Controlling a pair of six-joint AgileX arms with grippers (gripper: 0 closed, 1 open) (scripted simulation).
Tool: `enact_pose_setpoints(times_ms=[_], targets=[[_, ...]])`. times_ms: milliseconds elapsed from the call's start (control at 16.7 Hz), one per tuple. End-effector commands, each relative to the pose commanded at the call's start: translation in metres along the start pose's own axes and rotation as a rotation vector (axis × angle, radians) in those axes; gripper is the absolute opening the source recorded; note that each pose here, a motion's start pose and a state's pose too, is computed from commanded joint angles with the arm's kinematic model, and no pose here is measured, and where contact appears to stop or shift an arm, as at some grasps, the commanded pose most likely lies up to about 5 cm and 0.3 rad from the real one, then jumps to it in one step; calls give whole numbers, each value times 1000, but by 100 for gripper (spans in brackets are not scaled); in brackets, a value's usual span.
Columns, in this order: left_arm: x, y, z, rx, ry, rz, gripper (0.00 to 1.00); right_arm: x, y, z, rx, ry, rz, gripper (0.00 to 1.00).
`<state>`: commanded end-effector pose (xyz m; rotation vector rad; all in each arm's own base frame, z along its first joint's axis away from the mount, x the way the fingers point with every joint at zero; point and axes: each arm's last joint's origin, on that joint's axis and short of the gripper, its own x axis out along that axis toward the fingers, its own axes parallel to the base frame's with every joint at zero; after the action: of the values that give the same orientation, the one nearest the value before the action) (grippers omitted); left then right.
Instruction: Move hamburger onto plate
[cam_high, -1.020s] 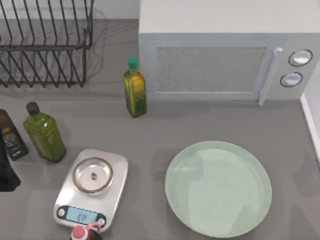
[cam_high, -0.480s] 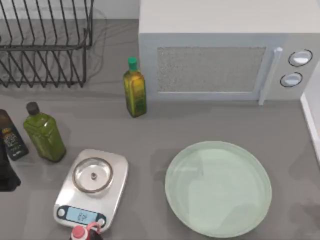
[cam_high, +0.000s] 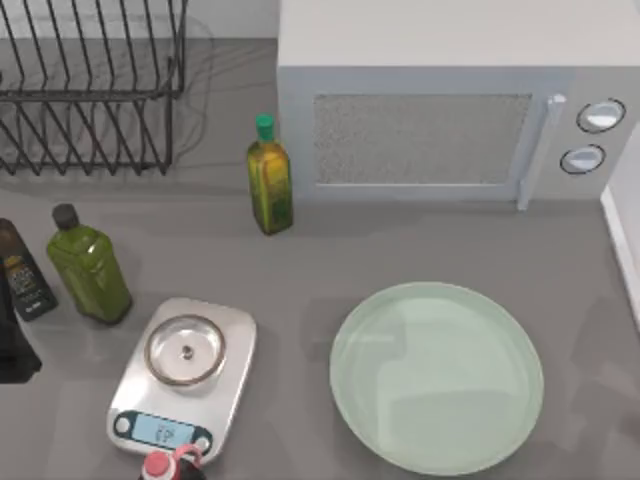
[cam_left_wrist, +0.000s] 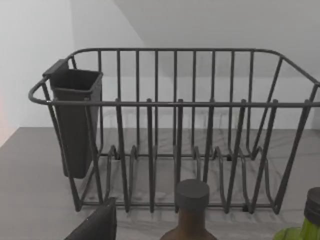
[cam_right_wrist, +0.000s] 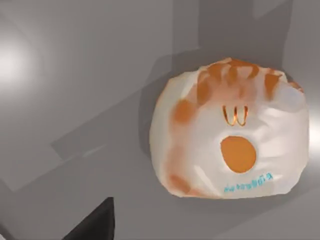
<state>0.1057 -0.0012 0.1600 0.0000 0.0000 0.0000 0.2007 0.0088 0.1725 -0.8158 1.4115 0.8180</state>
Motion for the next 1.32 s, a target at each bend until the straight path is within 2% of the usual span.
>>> enact_pose_setpoints(times_ms=[360, 900, 1200, 1320], targets=[[0, 0, 0, 0, 0, 0, 100, 4, 0, -1, 2, 1, 2, 100], [0, 0, 0, 0, 0, 0, 100, 75, -1, 1, -1, -1, -2, 100], [0, 0, 0, 0, 0, 0, 100, 80, 0, 0, -1, 1, 1, 100], [0, 0, 0, 0, 0, 0, 100, 80, 0, 0, -1, 1, 1, 85]])
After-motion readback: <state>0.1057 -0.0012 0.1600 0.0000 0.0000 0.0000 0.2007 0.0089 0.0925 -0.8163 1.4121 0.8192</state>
